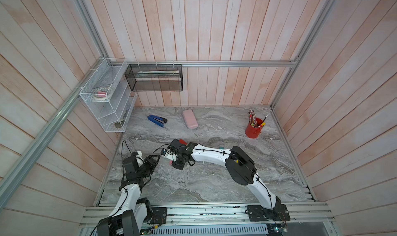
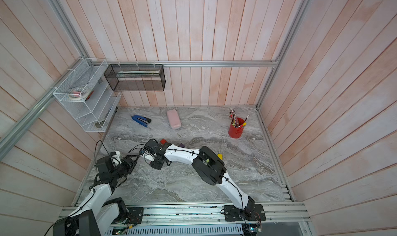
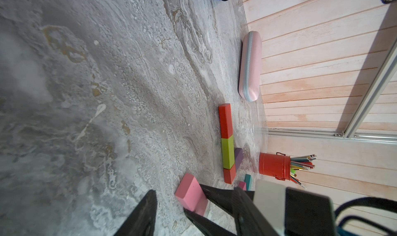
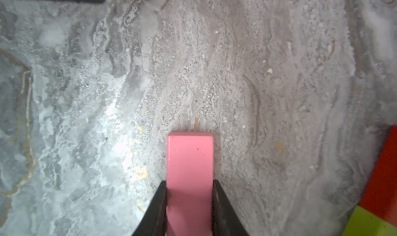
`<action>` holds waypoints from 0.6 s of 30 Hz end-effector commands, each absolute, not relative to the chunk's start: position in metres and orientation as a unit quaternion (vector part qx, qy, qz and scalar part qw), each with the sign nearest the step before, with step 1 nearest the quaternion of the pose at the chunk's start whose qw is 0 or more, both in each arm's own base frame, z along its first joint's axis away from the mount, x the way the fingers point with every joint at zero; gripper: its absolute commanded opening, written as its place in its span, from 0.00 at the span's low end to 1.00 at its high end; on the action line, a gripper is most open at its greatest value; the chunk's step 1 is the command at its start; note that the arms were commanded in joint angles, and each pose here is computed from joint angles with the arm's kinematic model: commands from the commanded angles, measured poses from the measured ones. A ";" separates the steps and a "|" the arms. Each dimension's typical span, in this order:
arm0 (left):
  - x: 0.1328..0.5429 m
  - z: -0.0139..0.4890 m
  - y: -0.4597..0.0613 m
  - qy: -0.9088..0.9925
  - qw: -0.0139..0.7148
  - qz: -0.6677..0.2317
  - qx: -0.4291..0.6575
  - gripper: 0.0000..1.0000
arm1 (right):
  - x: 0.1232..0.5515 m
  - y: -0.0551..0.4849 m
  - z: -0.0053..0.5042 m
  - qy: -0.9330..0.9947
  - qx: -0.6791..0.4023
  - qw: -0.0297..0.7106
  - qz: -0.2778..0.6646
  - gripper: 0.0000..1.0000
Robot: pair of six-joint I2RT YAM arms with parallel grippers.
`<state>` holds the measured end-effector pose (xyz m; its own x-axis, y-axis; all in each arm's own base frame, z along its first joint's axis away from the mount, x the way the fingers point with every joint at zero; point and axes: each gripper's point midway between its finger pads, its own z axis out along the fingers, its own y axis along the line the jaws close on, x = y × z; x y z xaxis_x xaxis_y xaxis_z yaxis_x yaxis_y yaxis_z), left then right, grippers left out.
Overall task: Assemble the letter v with building blocks
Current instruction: Pick up the building block from the center of the board.
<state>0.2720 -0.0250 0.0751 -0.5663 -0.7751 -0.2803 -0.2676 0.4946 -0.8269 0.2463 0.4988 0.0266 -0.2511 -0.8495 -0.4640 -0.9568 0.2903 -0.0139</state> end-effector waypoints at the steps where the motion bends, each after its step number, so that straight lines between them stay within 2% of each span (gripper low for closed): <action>1: 0.274 0.080 -0.025 0.800 0.340 -0.383 -0.312 0.55 | 0.273 0.486 0.049 0.805 -0.530 0.221 0.149 0.05; 4: 0.277 0.088 -0.026 0.798 0.353 -0.386 -0.299 0.49 | 0.301 0.482 0.084 0.816 -0.484 0.264 0.171 0.05; 9: 0.285 0.109 -0.030 0.799 0.384 -0.384 -0.259 0.47 | 0.348 0.453 0.131 0.839 -0.384 0.325 0.206 0.07; 18: 0.308 0.128 -0.069 0.825 0.382 -0.384 -0.164 0.44 | 0.397 0.394 0.143 0.877 -0.277 0.343 0.190 0.09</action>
